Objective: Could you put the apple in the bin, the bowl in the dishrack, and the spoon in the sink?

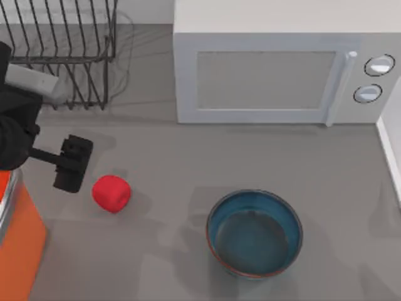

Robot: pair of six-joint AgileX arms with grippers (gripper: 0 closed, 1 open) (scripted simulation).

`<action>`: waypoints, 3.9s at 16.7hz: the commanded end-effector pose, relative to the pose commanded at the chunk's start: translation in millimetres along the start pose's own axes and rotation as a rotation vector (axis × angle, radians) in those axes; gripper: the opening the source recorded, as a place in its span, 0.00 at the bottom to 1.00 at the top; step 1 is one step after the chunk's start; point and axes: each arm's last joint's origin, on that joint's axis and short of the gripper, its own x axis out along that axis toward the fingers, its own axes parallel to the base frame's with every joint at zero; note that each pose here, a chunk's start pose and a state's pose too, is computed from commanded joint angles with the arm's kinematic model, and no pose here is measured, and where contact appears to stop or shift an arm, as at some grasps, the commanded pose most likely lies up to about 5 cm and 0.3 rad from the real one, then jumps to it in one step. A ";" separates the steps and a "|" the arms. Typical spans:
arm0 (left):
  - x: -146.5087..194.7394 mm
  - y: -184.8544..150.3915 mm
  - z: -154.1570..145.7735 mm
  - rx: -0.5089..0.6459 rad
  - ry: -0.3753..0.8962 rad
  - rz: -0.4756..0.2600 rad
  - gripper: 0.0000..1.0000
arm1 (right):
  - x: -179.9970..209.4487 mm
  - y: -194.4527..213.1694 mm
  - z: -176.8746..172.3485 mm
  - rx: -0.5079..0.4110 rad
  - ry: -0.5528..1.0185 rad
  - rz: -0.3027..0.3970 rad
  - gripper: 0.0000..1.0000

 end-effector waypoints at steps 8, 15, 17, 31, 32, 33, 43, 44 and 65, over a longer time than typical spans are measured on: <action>84.3 -35.6 65.1 0.167 0.458 -0.093 1.00 | 0.0 0.0 0.0 0.000 0.000 0.000 1.00; 100.6 -44.5 74.1 0.197 0.520 -0.108 1.00 | 0.0 0.0 0.0 0.000 0.000 0.000 1.00; 101.2 -42.9 73.4 0.193 0.518 -0.106 1.00 | 0.0 0.0 0.0 0.000 0.000 0.000 1.00; 161.0 -48.2 38.9 0.197 0.520 -0.108 0.85 | 0.0 0.0 0.0 0.000 0.000 0.000 1.00; 161.0 -48.2 38.9 0.197 0.520 -0.108 0.77 | 0.0 0.0 0.0 0.000 0.000 0.000 1.00; 161.0 -48.2 38.9 0.197 0.520 -0.108 0.70 | 0.0 0.0 0.0 0.000 0.000 0.000 1.00; 161.0 -48.2 38.9 0.197 0.520 -0.108 0.00 | 0.0 0.0 0.0 0.000 0.000 0.000 1.00; 161.0 -48.2 38.9 0.197 0.520 -0.108 0.00 | 0.0 0.0 0.0 0.000 0.000 0.000 1.00; 68.0 -42.2 92.7 0.193 0.503 -0.112 0.00 | 0.0 0.0 0.0 0.000 0.000 0.000 1.00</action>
